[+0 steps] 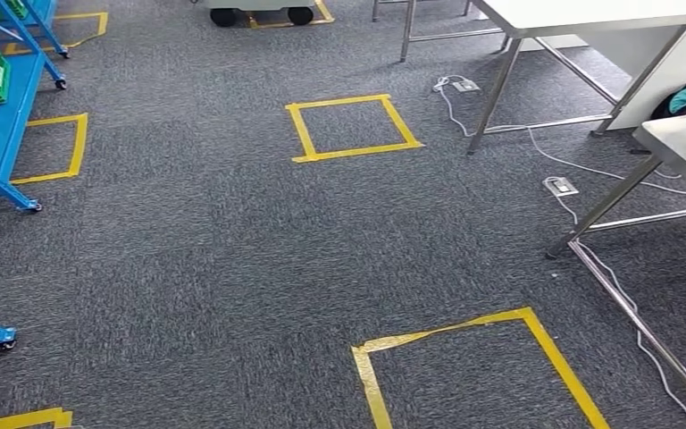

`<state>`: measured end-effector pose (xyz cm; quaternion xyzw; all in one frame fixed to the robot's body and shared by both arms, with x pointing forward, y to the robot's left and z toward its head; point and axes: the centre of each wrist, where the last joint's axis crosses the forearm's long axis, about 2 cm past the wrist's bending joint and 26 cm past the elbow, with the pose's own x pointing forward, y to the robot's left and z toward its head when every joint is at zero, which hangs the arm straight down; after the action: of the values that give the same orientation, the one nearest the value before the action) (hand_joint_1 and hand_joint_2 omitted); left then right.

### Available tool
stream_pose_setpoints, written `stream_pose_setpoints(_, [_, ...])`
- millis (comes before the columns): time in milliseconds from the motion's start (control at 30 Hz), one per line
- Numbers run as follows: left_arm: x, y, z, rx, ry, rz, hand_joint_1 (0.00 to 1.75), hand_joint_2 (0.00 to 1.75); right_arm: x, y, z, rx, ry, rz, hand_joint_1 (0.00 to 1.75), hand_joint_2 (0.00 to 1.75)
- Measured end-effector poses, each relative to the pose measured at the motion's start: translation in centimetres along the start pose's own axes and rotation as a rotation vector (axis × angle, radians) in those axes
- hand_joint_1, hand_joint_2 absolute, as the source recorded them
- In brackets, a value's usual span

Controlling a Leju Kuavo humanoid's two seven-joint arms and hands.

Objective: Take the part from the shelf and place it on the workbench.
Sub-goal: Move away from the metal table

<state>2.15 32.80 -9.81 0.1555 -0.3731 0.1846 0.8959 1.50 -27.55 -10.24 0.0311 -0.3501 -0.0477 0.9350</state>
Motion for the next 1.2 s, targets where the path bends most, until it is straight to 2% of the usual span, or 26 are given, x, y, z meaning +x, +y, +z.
stream_pose_setpoints(300, [0.1, 0.1, -0.1, 0.001, -0.003, -0.001, 0.0, 0.0, -0.1, 0.1, 0.1, -0.001, 0.002, -0.003, 0.0, 0.0])
stream_pose_setpoints(533, [0.5, -0.4, -0.8, 0.046, -0.041, -0.011, 0.0, 0.0, 0.1, -0.1, 0.0, 0.015, 0.009, 0.035, 0.0, 0.0])
stream_pose_setpoints(900, [0.6, -0.7, -1.4, 0.06, -0.033, 0.036, 0.0, 0.0, 0.7, 0.2, -0.7, 0.011, -0.012, 0.046, 0.0, 0.0])
stream_pose_setpoints(1200, [0.6, -0.9, -1.5, 0.055, -0.03, 0.05, 0.0, 0.0, 0.2, 0.4, -0.4, 0.013, 0.007, 0.03, 0.0, 0.0])
